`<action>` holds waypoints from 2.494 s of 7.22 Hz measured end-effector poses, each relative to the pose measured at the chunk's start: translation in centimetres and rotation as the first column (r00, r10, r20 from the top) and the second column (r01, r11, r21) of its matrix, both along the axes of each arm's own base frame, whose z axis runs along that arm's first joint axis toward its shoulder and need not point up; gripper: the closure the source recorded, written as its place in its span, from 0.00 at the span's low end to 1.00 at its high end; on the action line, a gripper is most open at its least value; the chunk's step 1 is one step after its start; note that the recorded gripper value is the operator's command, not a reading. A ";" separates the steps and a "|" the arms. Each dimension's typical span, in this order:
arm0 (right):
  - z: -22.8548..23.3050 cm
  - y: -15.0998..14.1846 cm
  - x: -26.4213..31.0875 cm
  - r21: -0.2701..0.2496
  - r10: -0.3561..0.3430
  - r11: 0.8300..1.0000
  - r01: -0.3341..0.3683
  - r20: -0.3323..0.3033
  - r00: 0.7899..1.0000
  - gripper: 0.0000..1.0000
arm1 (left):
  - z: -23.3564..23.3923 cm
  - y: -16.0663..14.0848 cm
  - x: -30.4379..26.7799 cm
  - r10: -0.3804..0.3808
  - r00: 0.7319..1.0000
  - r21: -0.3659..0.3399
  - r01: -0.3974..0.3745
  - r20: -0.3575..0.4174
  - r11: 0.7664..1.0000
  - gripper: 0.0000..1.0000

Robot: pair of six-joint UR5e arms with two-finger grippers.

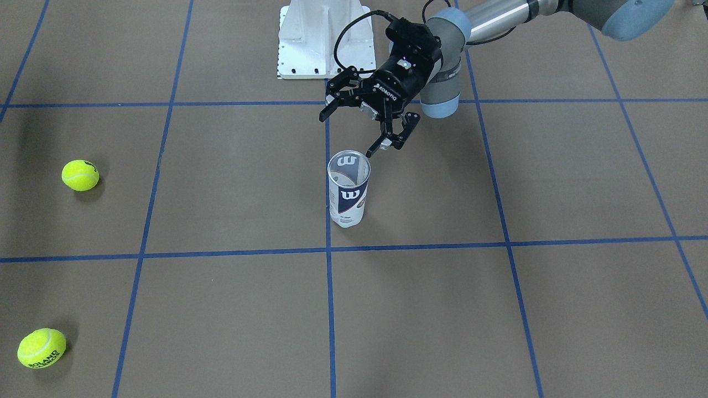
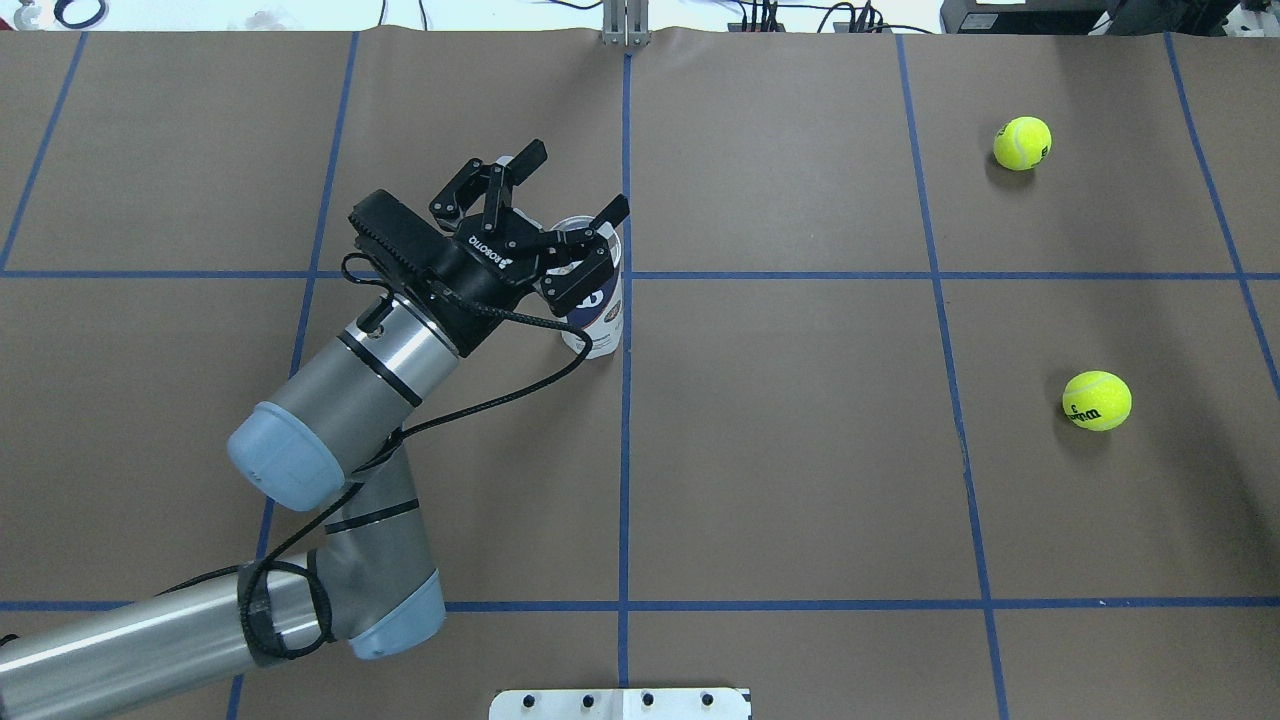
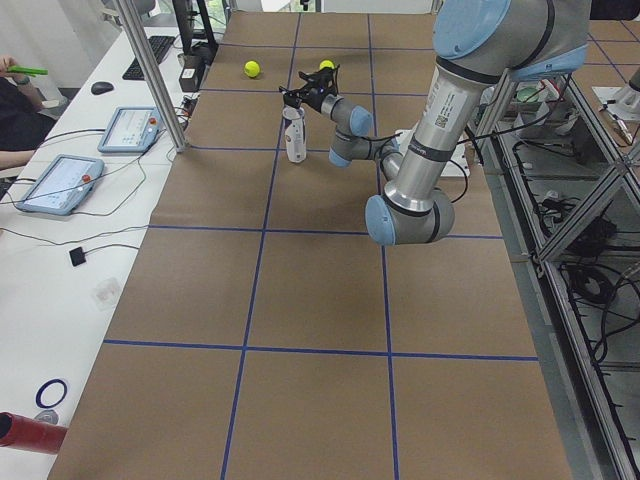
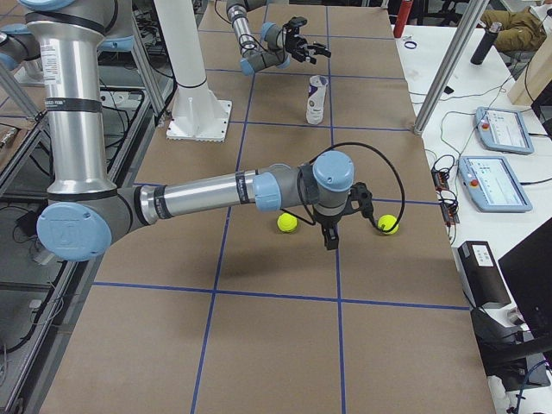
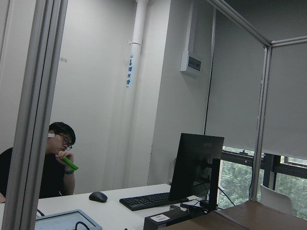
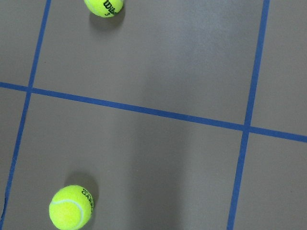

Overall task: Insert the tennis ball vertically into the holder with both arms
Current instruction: 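Set the can upright on the table and open the left gripper, then move the right gripper down onto the nearer tennis ball while the left gripper backs away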

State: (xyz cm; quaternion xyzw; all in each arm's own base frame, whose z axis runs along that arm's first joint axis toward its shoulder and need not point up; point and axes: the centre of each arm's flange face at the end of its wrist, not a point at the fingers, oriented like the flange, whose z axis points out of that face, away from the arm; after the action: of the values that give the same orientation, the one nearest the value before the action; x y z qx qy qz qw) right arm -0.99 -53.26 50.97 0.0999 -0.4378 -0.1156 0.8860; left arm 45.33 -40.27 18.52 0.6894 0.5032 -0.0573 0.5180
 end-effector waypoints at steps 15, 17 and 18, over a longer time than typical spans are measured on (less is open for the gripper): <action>3.5 3.4 -22.5 -0.244 -0.194 0.958 0.152 -0.154 0.969 0.01 | 6.3 2.0 -3.3 0.057 0.970 -0.086 -0.037 0.237 0.996 0.00; 4.4 4.6 -23.5 -0.259 -0.221 0.950 0.175 -0.160 0.962 0.01 | 6.4 2.0 -3.2 0.061 0.969 -0.086 -0.042 0.239 0.995 0.00; 4.6 4.9 -23.8 -0.262 -0.230 0.947 0.183 -0.161 0.960 0.12 | 6.4 2.0 -3.1 0.063 0.969 -0.086 -0.043 0.240 0.995 0.00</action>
State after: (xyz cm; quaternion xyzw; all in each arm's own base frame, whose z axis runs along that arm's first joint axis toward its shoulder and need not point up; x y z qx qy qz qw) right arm -24.83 -48.37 55.55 -0.0683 -0.3704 -0.1623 0.9120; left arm 42.23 -38.24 24.91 0.6563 0.4518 0.0209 0.6040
